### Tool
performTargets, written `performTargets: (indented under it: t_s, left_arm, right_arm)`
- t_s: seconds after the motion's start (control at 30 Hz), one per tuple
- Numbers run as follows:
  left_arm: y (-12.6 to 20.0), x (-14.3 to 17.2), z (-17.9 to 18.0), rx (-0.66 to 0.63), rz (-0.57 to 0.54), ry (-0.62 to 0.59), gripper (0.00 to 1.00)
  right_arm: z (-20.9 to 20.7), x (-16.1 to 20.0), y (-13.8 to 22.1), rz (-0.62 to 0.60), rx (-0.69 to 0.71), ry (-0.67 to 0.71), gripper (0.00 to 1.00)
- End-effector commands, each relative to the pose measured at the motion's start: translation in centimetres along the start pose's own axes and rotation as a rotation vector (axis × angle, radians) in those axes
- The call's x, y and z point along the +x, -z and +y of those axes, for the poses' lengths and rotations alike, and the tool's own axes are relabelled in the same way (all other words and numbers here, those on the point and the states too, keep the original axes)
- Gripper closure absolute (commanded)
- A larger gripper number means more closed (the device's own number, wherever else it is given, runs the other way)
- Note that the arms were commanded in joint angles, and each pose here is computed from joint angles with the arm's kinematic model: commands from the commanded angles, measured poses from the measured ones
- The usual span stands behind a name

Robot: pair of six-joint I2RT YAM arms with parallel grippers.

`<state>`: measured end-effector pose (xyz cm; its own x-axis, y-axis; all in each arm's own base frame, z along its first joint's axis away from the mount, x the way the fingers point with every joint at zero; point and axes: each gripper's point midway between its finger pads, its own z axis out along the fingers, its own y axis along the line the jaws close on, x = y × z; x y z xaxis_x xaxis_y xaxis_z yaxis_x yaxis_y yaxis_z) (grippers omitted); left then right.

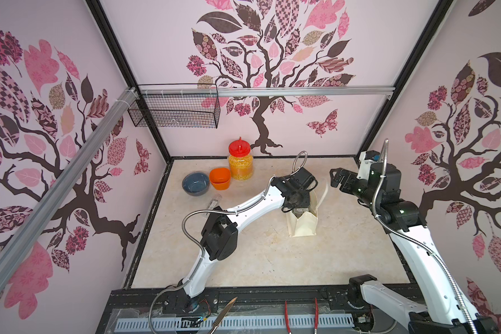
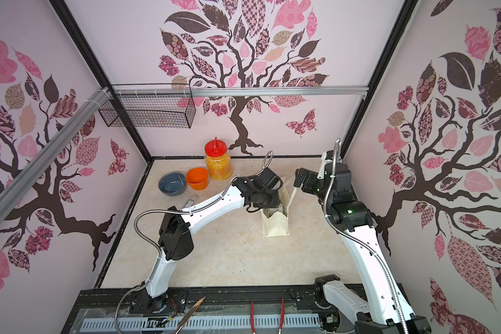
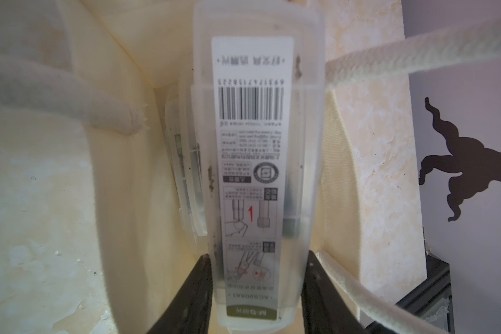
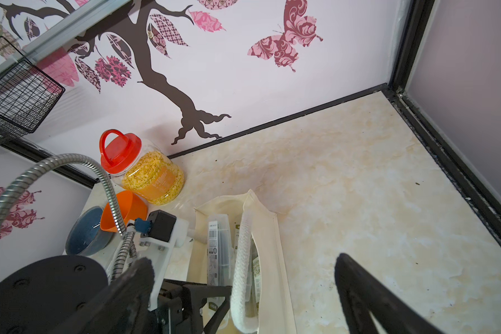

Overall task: Put the compass set into the canvas bag
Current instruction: Place the compass set in the canvas bag.

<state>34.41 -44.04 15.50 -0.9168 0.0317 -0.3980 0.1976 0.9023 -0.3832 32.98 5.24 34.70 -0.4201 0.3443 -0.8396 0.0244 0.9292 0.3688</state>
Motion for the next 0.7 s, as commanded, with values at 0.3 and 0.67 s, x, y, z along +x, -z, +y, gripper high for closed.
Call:
performTargets:
  t_s: [0.3,0.67]
  left_arm:
    - [-2.6,1.2,0.5,-0.051,0.059,0.024,0.59]
    - [3.1,-1.5,-3.1,0.041,-0.078,-0.05,0.33]
  right_arm:
    - [0.2,0.3,-0.6,0.006,-0.017,0.0,0.0]
    - [0.5,0.1,-0.7,0.013,-0.024,0.006,0.0]
